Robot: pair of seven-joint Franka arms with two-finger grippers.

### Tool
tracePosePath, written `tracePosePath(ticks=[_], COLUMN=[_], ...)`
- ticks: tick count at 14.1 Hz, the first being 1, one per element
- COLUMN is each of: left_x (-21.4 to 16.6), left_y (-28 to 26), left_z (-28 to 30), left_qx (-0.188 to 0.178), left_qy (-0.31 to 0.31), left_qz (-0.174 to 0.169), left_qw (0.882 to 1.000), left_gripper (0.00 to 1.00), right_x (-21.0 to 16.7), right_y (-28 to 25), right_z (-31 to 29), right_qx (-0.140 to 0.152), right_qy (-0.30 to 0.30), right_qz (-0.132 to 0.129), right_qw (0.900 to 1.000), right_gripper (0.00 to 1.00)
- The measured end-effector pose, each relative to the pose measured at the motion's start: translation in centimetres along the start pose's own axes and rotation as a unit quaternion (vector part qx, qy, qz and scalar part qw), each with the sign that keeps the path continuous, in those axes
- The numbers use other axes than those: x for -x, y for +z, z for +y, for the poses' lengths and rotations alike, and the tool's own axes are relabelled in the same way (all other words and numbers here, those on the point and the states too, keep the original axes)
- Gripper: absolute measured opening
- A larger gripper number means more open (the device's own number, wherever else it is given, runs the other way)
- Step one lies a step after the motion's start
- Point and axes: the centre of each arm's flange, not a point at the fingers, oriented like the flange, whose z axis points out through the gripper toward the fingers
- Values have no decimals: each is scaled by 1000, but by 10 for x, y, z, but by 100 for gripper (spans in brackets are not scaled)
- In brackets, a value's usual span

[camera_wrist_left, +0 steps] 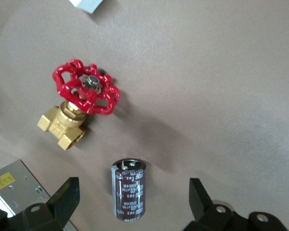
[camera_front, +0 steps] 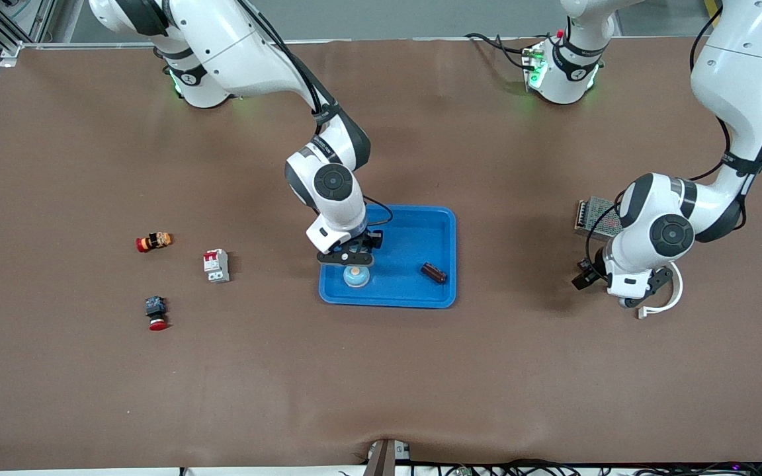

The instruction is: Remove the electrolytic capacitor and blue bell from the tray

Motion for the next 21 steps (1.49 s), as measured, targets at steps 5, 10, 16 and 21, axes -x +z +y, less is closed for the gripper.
tracePosePath(ticks=[5,10,16,21], left_x=[-3,1,4,27], left_y=[-17,-46,-70,-94], left_z=[10,33,51,88], left_qx=[-1,-1,16,24], left_qy=[4,12,-3,-32], left_qz=[4,4,-9,-10], left_qw=[1000,1000,1000,999], left_gripper=[100,100,100,100], right_x=[-26,-56,-113,-167], right_y=[-79,-141,-208,-244], right_z=[18,62,146,267], right_qx=[14,21,13,-14], right_qy=[18,13,-21,-75], right_qz=[-16,-31,-65,-58], right_qw=[1000,999,998,995], right_gripper=[64,64,64,64])
